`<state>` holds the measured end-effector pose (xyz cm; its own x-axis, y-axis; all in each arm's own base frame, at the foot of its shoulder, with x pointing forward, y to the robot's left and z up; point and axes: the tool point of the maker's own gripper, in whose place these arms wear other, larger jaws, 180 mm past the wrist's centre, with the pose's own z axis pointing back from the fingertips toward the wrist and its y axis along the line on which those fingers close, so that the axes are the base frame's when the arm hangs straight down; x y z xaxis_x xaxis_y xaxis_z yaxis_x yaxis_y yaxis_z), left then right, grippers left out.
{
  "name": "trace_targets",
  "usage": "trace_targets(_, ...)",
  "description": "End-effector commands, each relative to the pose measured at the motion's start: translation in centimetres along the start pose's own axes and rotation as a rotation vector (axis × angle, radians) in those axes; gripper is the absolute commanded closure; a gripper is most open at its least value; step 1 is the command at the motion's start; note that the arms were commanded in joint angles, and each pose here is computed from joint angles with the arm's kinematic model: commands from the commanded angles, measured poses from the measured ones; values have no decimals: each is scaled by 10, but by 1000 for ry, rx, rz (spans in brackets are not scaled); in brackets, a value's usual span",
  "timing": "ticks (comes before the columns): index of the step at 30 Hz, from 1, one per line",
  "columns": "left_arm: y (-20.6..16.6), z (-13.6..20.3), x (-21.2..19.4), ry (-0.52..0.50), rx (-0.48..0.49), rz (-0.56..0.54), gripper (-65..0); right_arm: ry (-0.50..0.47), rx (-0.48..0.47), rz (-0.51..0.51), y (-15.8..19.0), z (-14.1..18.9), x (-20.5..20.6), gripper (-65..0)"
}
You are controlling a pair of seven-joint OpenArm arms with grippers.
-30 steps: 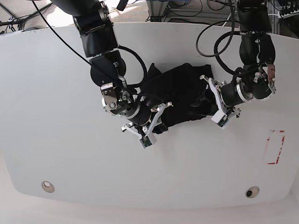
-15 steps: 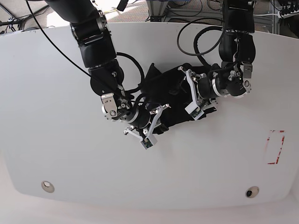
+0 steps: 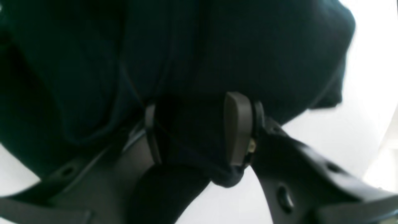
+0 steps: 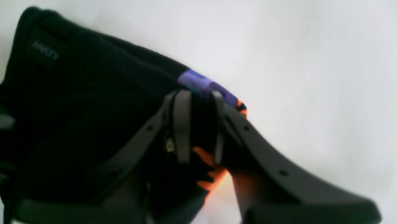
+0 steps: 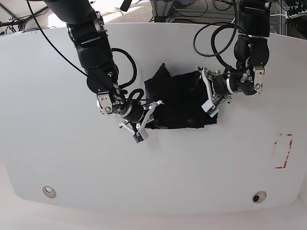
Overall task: Fold the T-shirt properly
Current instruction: 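Regrasp the bundled shirt with both grippers and square it, then carry the folded shirt with the left gripper to the table edge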
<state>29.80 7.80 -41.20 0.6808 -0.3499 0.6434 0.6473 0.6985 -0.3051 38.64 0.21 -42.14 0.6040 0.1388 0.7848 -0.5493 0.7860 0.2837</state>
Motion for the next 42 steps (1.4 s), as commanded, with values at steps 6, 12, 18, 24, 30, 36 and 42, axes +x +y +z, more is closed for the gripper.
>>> trace_targets(6,54,-3,3,78,109,-12,-254,20,-31,42,6,36,-4,-94)
trace_targets(12,76,12,40,48,164,-68,-254,34,1,36,37,45,-16,-94)
trace_targets(18,90,25,74,14,204,-114,-254,31,48,-13,68,46,-30,-94)
trace_targets(24,97,34,98,-21,228,-142,-254,64,150,7,123,40,-38,-94)
trace_targets(30,101,73,129,-69,311,-236,-254,32,158,41,147,44,-18,-94)
trace_targets(36,69,87,142,-134,334,-355,-254,-42,62,39,115,68,18,-94)
trace_targets(42,37,74,136,-204,383,-247,-274,-41,-52,39,67,88,23,-94)
